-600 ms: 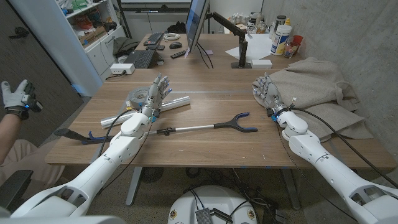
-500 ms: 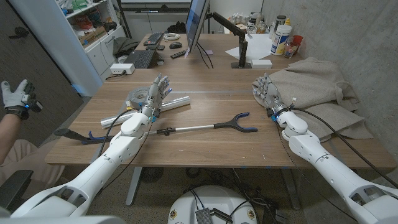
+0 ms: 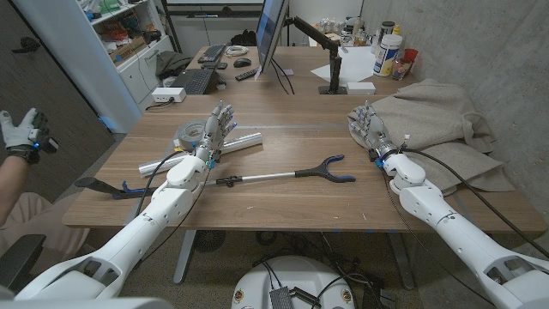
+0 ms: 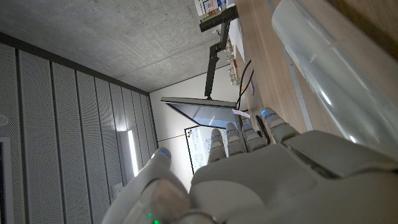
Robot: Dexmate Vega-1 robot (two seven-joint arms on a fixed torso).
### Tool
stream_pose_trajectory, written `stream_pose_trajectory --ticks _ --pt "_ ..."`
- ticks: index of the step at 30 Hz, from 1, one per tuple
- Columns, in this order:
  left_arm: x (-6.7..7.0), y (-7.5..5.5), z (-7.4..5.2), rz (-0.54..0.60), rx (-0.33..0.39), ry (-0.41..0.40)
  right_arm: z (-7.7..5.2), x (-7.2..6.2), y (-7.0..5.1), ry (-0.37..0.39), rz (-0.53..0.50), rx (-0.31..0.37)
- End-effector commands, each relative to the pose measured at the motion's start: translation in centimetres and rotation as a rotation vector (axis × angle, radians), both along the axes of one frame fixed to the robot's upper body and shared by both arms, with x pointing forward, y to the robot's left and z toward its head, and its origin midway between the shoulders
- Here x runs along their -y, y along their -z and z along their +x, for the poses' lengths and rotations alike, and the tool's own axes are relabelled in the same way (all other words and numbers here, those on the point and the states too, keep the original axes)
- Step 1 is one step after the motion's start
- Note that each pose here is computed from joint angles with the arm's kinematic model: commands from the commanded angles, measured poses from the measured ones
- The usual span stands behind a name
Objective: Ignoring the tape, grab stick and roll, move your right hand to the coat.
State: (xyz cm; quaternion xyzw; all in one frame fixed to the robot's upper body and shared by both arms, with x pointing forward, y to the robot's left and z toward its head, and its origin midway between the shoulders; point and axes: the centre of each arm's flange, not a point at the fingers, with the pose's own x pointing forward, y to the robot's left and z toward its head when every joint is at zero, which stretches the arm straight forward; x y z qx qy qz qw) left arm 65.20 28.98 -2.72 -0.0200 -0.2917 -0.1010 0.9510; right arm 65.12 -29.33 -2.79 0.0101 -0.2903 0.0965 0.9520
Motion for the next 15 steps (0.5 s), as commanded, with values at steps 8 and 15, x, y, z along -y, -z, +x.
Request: stream_pose_trajectory --ticks 8,15 --pt "0.0 0.0 0.1 0.003 0.000 0.000 -1.2 0.4 -1.5 0.044 -0.057 0.030" --pt "0.0 0.0 0.1 0.002 0.002 0.000 -1.5 0.6 -1.8 0.062 -0.086 0.026"
